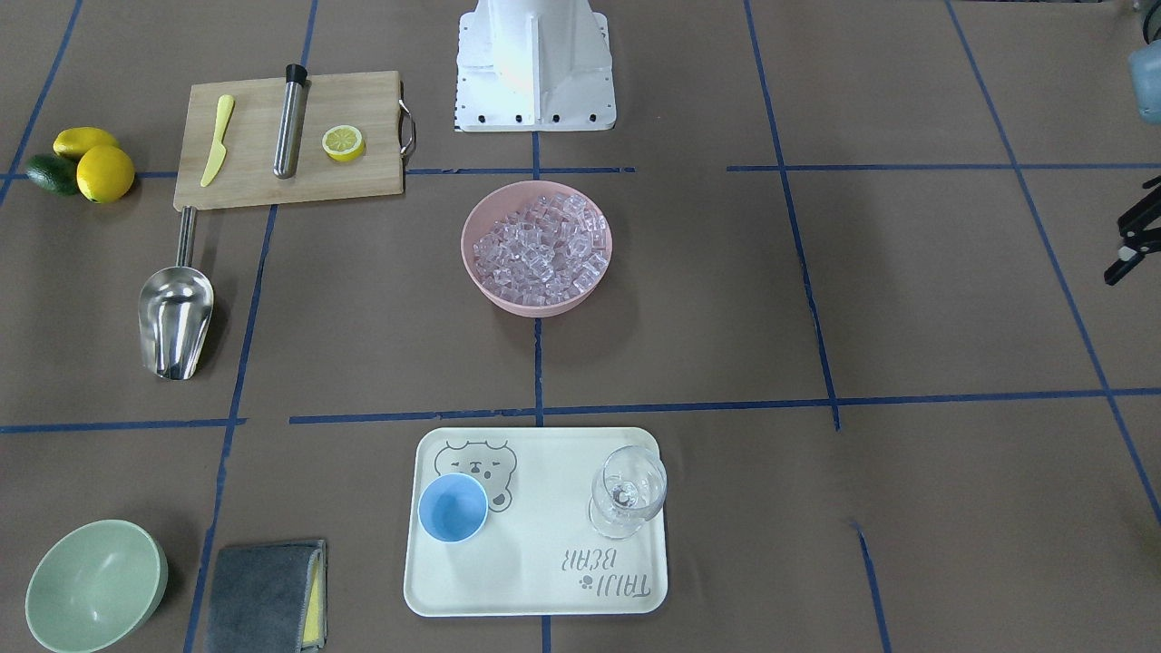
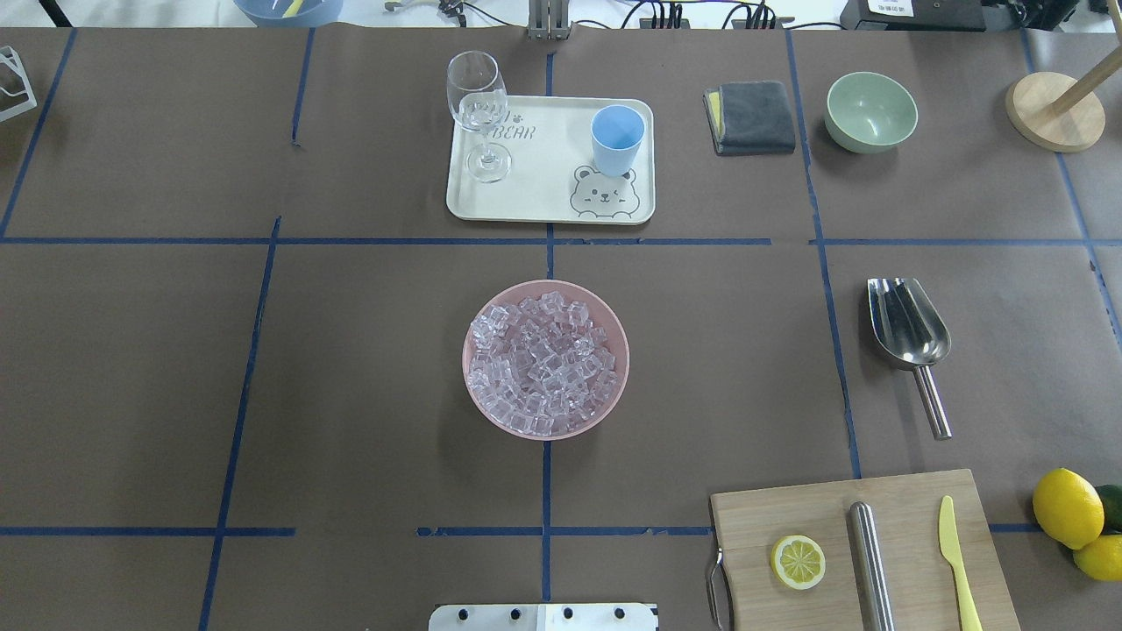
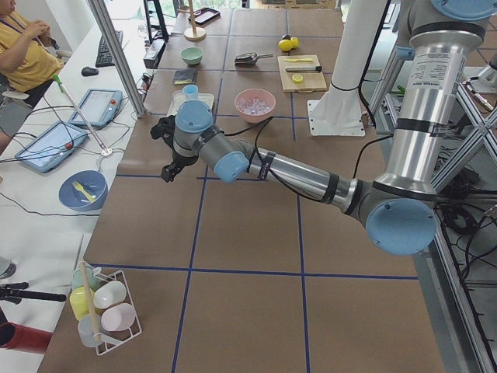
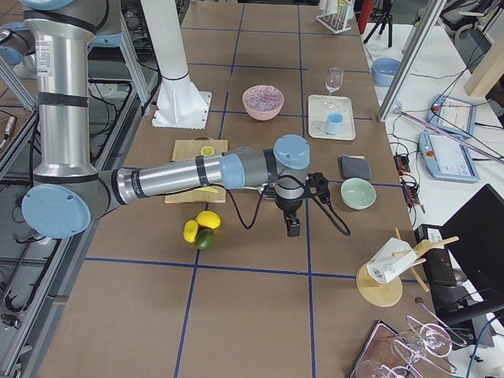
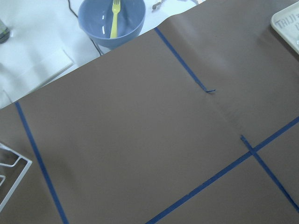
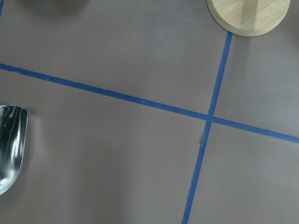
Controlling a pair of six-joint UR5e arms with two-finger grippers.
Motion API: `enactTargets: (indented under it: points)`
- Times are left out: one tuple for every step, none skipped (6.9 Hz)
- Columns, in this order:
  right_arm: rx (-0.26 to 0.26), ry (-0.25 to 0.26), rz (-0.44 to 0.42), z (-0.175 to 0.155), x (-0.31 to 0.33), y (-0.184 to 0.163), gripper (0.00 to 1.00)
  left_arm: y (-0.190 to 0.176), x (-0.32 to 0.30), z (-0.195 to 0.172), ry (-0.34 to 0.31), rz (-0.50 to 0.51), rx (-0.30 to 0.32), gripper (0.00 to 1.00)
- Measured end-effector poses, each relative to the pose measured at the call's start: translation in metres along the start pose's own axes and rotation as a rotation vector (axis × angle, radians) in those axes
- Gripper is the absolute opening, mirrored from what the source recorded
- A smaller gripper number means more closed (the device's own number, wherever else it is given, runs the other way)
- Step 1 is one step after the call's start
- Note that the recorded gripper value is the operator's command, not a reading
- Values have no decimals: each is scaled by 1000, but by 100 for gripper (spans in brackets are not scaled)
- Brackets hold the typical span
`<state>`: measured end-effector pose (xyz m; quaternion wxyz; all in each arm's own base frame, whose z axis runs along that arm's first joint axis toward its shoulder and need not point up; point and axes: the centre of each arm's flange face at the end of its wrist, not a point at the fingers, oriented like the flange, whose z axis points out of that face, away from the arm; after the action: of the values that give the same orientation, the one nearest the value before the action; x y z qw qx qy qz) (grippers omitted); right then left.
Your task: Put ice in cup with scoop
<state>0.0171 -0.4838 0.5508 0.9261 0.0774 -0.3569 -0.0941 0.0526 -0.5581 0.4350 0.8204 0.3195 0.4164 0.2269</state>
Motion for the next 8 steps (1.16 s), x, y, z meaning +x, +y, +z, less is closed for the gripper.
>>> enactTargets:
  points:
    - [-2, -1, -1, 1, -1, 0, 100, -5, 30, 24, 54, 76, 29, 100]
    - [-4, -2, -4, 2, -2, -1, 100, -12, 72, 53, 128, 187, 65, 100]
    - [-8, -3, -8, 4, -5, -1, 100, -20, 121, 81, 216, 292, 99, 100]
    - [-11, -3, -12, 5, -6, -2, 100, -32, 164, 103, 292, 355, 115, 100]
    - [-11, -4, -16, 6, -9, -2, 100, -41, 201, 122, 355, 375, 114, 100]
    - [-12, -5, -21, 6, -11, -3, 100, -51, 236, 139, 403, 357, 106, 100]
    - [-14, -6, -25, 7, -12, -3, 100, -58, 270, 157, 424, 332, 101, 100]
    - [-13, -7, -27, 7, -13, -3, 100, -55, 300, 179, 428, 351, 105, 100]
